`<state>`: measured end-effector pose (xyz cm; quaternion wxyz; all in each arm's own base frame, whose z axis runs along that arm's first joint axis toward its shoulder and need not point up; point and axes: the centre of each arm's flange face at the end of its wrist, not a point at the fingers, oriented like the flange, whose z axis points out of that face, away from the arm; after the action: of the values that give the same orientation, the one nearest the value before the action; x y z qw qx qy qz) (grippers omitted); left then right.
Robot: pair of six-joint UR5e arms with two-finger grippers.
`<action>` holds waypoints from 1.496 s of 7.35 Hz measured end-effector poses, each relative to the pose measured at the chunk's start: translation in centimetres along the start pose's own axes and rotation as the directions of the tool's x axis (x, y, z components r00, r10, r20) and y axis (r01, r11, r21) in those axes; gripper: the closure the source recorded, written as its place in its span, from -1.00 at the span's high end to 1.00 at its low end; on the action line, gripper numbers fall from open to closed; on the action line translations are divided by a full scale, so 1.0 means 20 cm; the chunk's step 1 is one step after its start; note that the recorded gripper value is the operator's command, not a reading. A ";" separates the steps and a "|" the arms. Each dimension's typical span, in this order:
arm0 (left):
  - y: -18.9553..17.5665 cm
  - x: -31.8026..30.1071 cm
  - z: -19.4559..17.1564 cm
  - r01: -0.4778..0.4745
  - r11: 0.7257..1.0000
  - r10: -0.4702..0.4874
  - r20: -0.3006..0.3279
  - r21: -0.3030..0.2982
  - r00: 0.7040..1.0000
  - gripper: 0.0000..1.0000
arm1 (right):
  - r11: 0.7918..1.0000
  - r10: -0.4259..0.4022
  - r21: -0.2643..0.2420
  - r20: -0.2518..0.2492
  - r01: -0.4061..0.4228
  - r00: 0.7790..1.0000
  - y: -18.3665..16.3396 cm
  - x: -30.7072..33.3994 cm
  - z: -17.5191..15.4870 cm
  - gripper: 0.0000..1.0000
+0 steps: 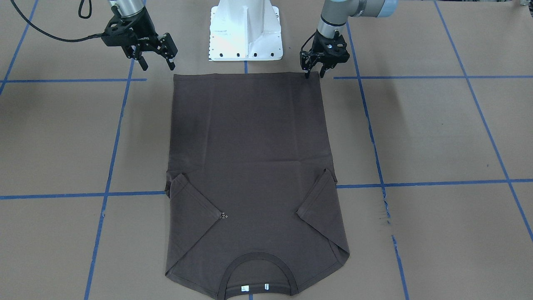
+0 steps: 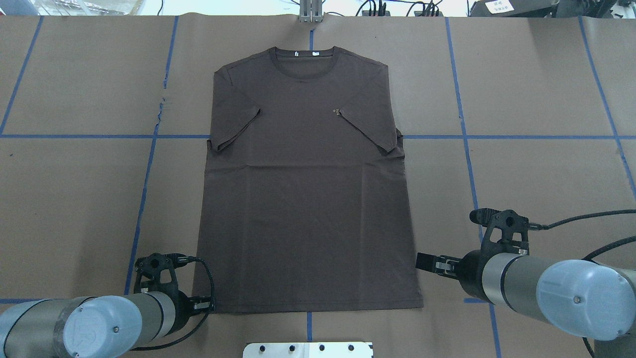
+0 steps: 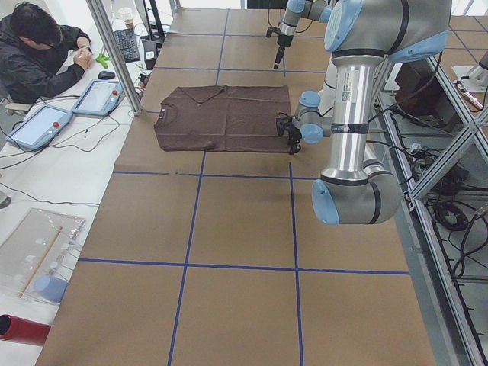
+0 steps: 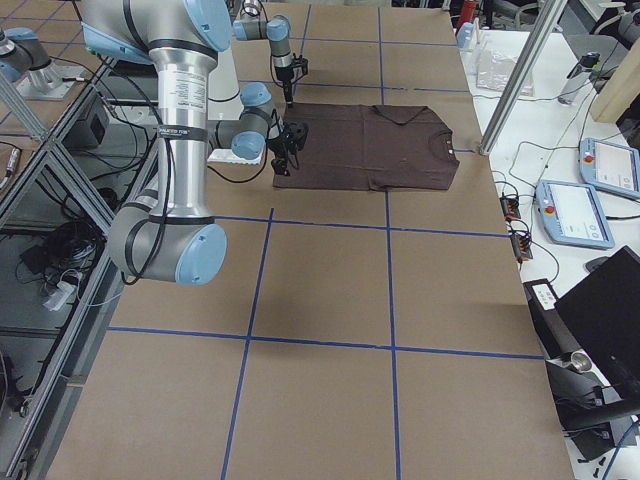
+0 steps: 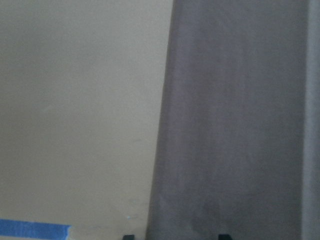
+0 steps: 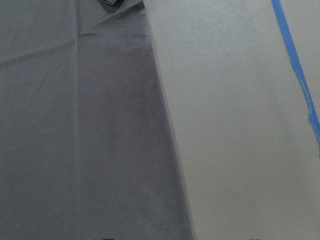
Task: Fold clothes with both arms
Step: 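Grasp the hem corners with both grippers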
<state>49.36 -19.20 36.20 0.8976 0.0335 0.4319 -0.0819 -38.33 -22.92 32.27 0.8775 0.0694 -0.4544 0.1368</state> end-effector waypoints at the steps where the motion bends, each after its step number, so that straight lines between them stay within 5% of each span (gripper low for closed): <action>1: 0.00 0.00 0.00 0.014 1.000 -0.014 -0.001 -0.002 1.000 -1.00 | 1.000 0.000 0.000 0.000 0.000 1.000 0.00 0.00 0.00 0.87; 3: 0.01 0.01 0.00 0.036 0.999 -0.036 -0.002 -0.003 0.999 -1.00 | 1.000 0.000 0.000 -0.001 0.000 1.000 0.00 0.00 0.00 0.84; 5: 0.01 0.01 -0.01 0.041 0.999 -0.041 -0.005 -0.003 0.999 -1.00 | 1.000 0.015 -0.003 0.000 -0.015 1.000 0.01 0.00 0.00 0.25; 8: 0.00 0.03 -0.03 0.042 0.999 -0.042 -0.019 0.005 0.999 -1.00 | 0.996 0.083 0.022 -0.018 -0.083 0.996 0.17 0.00 0.09 0.19; 11: -0.01 0.05 -0.04 0.043 0.998 -0.042 -0.029 0.037 0.999 -1.00 | 0.998 0.047 0.053 -0.059 -0.043 0.997 0.37 0.02 0.27 0.19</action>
<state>49.25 -19.46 34.98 0.8886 0.0421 0.4436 -0.1087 -44.63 -17.19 35.75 0.8853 0.0778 -0.4256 0.1703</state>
